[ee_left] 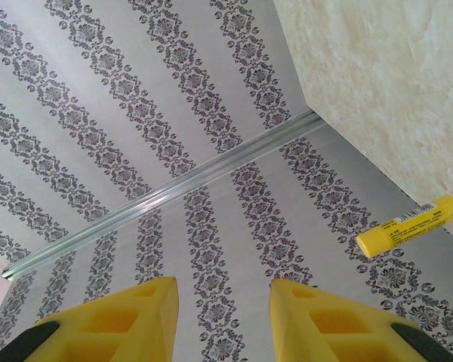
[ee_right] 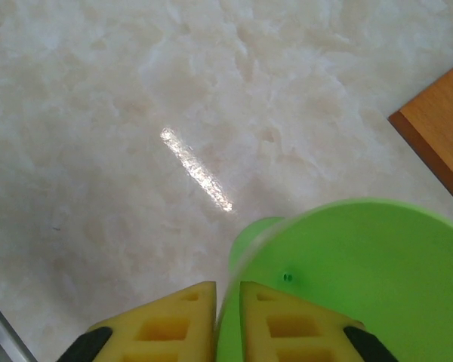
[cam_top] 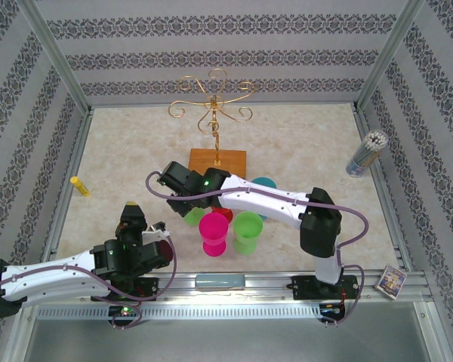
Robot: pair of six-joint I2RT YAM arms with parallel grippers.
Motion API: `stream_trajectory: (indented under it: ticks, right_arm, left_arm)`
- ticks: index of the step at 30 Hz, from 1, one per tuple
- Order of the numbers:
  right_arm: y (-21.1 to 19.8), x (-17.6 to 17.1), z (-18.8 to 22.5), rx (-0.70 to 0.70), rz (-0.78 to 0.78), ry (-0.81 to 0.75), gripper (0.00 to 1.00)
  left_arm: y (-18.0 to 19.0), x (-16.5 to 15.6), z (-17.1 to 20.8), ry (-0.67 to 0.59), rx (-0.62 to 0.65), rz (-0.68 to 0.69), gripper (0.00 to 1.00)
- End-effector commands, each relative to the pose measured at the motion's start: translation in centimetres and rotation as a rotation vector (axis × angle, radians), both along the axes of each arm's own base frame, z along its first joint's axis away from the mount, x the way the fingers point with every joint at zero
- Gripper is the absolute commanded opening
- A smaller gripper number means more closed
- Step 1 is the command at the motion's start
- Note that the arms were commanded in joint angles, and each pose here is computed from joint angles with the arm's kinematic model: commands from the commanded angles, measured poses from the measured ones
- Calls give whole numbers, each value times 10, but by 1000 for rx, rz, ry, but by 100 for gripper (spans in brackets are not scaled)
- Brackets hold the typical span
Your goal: Take the wine glass off the wine glass rack
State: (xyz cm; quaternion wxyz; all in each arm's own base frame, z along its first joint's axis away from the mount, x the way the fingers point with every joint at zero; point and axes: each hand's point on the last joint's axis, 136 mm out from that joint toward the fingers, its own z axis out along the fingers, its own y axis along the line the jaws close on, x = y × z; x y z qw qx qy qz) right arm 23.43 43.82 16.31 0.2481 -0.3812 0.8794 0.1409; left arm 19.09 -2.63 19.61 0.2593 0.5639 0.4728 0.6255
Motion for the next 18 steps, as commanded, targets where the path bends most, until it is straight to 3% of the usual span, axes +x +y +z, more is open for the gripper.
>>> stream_trajectory:
  ticks: [1,11,18]
  right_arm:
    - [-5,-2,-4,-32,-19,-3,23]
    - [-8,1,19,-1,-34,-59,43]
    - [-8,2,48,59,-37,-102,51]
  left_arm:
    - [0,-1,-1,4,6,-14,37]
    - [-2,-1,-1,8,-7,-18,38]
    - [-5,0,0,12,-8,-22,38]
